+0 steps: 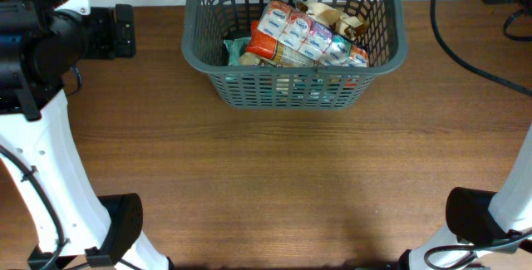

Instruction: Pack container

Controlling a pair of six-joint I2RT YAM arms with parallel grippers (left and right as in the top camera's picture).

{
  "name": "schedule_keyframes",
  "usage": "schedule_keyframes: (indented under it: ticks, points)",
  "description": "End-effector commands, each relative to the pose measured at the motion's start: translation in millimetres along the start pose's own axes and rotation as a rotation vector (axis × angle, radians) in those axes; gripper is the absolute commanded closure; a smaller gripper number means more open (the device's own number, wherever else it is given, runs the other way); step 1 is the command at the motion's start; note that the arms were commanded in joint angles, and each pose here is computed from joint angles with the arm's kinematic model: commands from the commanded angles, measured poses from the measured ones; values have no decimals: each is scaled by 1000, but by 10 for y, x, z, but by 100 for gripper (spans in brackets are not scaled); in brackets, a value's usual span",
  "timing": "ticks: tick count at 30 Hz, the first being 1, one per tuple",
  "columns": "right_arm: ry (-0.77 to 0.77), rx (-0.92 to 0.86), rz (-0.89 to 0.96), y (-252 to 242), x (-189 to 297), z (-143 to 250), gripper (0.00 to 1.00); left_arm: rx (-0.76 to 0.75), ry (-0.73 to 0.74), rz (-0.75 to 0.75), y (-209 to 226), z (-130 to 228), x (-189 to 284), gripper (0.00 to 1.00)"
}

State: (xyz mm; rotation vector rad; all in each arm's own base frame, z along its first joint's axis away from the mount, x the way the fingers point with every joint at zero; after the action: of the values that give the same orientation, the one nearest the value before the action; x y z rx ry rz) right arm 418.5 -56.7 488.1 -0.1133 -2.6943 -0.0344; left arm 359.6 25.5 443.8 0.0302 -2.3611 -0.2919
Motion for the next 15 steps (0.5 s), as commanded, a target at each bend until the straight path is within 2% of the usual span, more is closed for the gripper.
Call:
schedule_keyframes:
  ticks: [1,5,10,15]
  points:
    - [-7,-9,41,-61,177,2,1,15,-1,-6,17,4,13,1]
    - [12,-11,30,-19,468,168,1,15,-1,-6,17,5,13,1]
    - [9,-11,-36,109,692,583,1,15,-1,-6,17,5,13,1]
    - [-77,1,-145,317,981,1277,1,15,-1,-6,17,5,13,1]
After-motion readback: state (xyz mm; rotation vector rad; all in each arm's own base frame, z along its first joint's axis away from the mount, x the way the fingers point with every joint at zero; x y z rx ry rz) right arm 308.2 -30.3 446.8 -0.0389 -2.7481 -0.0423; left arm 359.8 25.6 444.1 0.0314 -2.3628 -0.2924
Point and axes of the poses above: each gripper's point midway between its finger pads, its own x axis back along the fingers, its own y axis along the line the jaws close on, z = x × y, the point moved 2 cm from there along x, back along the fingers, and after that the axes turned 7 degrees about -x, right-handed, at the moved point
